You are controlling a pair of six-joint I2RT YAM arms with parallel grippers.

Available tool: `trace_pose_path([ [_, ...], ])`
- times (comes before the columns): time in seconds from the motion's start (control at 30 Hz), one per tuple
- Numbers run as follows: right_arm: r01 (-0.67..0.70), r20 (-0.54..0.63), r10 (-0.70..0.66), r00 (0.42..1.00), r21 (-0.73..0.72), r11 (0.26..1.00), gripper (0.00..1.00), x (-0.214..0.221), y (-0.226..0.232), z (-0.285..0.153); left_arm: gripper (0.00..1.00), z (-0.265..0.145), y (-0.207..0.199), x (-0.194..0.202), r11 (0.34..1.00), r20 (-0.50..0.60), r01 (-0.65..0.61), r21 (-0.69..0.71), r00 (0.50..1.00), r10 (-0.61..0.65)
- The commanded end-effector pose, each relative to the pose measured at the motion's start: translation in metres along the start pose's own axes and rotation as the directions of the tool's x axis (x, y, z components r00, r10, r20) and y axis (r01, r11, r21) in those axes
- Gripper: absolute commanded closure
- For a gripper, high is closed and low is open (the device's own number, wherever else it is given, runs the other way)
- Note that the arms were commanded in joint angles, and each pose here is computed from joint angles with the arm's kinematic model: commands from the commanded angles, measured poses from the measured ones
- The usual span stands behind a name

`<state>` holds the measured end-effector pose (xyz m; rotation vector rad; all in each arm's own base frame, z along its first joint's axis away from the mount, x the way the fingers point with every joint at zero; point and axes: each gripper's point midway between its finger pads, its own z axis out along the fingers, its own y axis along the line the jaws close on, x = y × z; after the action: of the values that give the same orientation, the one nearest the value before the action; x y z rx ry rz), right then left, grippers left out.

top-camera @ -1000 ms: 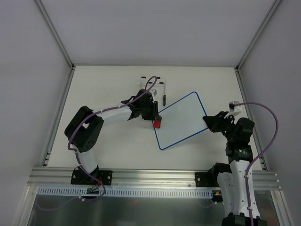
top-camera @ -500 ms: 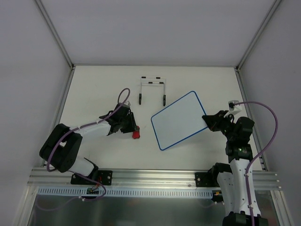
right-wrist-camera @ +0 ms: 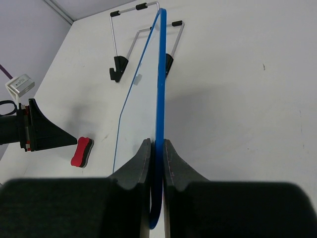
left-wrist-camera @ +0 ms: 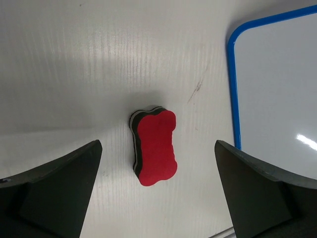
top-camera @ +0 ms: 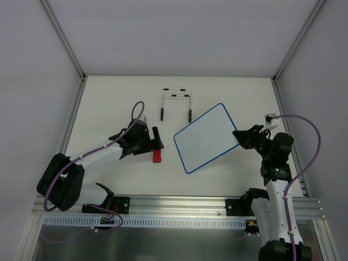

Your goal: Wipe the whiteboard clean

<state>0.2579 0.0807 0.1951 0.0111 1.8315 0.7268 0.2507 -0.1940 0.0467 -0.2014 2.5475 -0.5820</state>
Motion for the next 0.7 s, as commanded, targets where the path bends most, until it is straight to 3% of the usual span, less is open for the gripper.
trace_pose_path([
  [0.0, 0.107, 0.137, -0.097, 0.986, -0.069, 0.992, 1.00, -0.043, 0.021, 0.002, 0.01, -0.016, -0.020, -0.026, 0.999, 0.054, -0.007, 0.051, 0.999, 0.004],
  [0.37, 0.089, 0.202, -0.059, 0.978, -0.141, 0.986, 1.00, -0.071, 0.038, 0.006, 0.05, -0.021, -0.056, -0.039, 0.975, 0.034, -0.130, 0.178, 0.991, 0.126],
  [0.47, 0.094, 0.190, -0.063, 0.980, -0.156, 0.983, 1.00, -0.070, 0.040, 0.007, 0.05, -0.023, -0.080, -0.051, 0.914, 0.055, -0.304, 0.269, 0.952, 0.301],
  [0.57, 0.107, 0.183, -0.075, 0.980, -0.175, 0.979, 1.00, -0.069, 0.043, 0.007, 0.01, -0.026, -0.110, -0.070, 0.784, 0.135, -0.502, 0.366, 0.862, 0.489],
  [0.6, 0.113, 0.181, -0.080, 0.980, -0.179, 0.977, 1.00, -0.068, 0.044, 0.006, 0.01, -0.033, -0.124, -0.085, 0.714, 0.207, -0.587, 0.381, 0.807, 0.553],
  [0.67, 0.126, 0.174, -0.092, 0.980, -0.198, 0.972, 1.00, -0.068, 0.047, 0.006, 0.01, -0.034, -0.136, -0.093, 0.641, 0.241, -0.631, 0.437, 0.769, 0.592],
])
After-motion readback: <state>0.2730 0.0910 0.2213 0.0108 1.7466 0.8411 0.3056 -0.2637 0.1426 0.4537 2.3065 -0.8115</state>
